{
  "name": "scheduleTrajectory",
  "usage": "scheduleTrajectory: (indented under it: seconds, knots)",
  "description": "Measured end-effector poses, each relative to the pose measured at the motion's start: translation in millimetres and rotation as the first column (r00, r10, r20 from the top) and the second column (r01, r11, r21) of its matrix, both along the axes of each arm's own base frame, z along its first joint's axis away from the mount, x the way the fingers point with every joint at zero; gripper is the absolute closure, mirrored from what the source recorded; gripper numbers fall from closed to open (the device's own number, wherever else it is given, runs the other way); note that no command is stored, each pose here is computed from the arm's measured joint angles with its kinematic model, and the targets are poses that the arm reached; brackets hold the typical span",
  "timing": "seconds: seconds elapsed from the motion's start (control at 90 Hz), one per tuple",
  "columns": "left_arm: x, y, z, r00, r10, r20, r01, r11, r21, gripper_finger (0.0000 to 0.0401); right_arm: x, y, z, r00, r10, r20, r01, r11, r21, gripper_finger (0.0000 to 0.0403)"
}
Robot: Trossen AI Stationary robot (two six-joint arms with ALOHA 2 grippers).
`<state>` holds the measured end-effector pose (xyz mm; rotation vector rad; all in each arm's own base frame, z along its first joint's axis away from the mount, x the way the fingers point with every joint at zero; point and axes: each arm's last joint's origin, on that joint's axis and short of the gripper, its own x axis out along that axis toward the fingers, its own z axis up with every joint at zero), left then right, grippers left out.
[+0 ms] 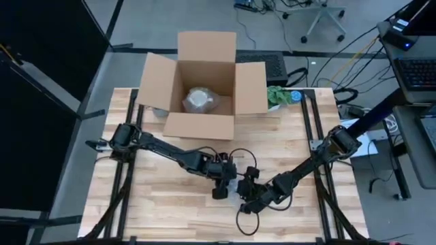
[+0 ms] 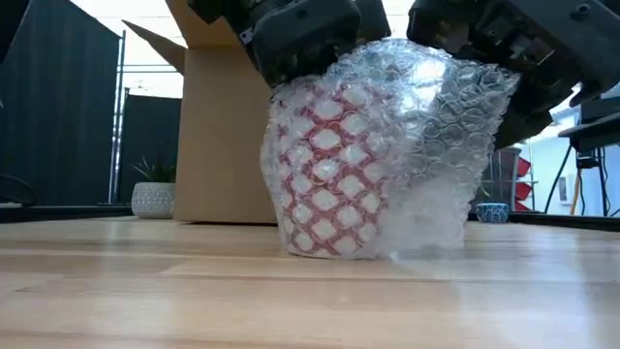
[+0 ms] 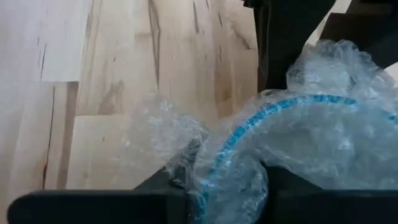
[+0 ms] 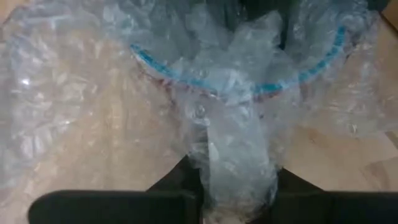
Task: Wrap mug
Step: Wrap the red mug with bubble wrap
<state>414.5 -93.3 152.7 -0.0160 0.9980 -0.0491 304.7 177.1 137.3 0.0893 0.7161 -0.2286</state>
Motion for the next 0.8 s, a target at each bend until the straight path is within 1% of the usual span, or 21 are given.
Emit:
scheduleTrajectory:
  seconds: [0.067,0.1,0.2,0.244,0.344,0.433,0.522,0.611,0.711,0.8]
  knots:
    - [0.8,-0.3,2.9,1.000,-0.004,0.002,0.004,1.000,-0.009,0.0334,0.0,0.0,-0.2,1.000,0.000,-0.001,0.000,1.000,0.000,0.0357]
    - [1.7,-0.6,4.2,1.000,-0.016,0.005,0.016,1.000,-0.018,0.0323,-0.1,0.1,-0.3,1.000,0.000,-0.001,0.000,1.000,0.001,0.0357]
    - [4.6,-2.0,6.7,0.996,-0.090,0.013,0.090,0.993,-0.073,0.0258,-0.3,0.7,-0.5,1.000,0.001,-0.002,0.000,1.000,0.007,0.0357]
    - [5.3,-1.4,7.4,0.995,-0.104,0.013,0.105,0.989,-0.101,0.0227,-0.2,0.8,-0.6,1.000,0.002,-0.002,-0.002,1.000,0.008,0.0357]
    - [6.2,2.1,7.4,0.996,-0.086,0.009,0.086,0.989,-0.124,0.0172,-0.2,0.9,-0.7,1.000,0.007,-0.004,-0.007,1.000,0.007,0.0357]
    - [6.5,5.0,7.5,0.998,-0.070,-0.001,0.069,0.987,-0.143,0.0139,-0.2,1.0,-0.9,1.000,0.009,-0.005,-0.009,1.000,0.007,0.0357]
    - [5.0,8.1,13.4,0.998,-0.065,-0.001,0.064,0.986,-0.151,0.0120,0.0,1.1,-0.8,1.000,0.009,-0.002,-0.009,1.000,0.008,0.0357]
    - [2.3,9.6,20.5,0.998,-0.063,0.001,0.062,0.986,-0.152,0.0114,0.8,0.9,-0.6,1.000,0.008,0.001,-0.008,1.000,0.012,0.0357]
    - [-5.2,7.8,39.9,0.998,-0.047,0.031,0.050,0.993,-0.109,0.0113,1.5,0.5,-0.7,1.000,0.004,0.005,-0.004,1.000,0.011,0.0357]
    - [-10.7,6.2,63.3,0.994,-0.033,0.103,0.042,0.996,-0.083,0.0112,1.6,0.0,-1.1,1.000,0.001,0.004,-0.001,1.000,0.006,0.0357]
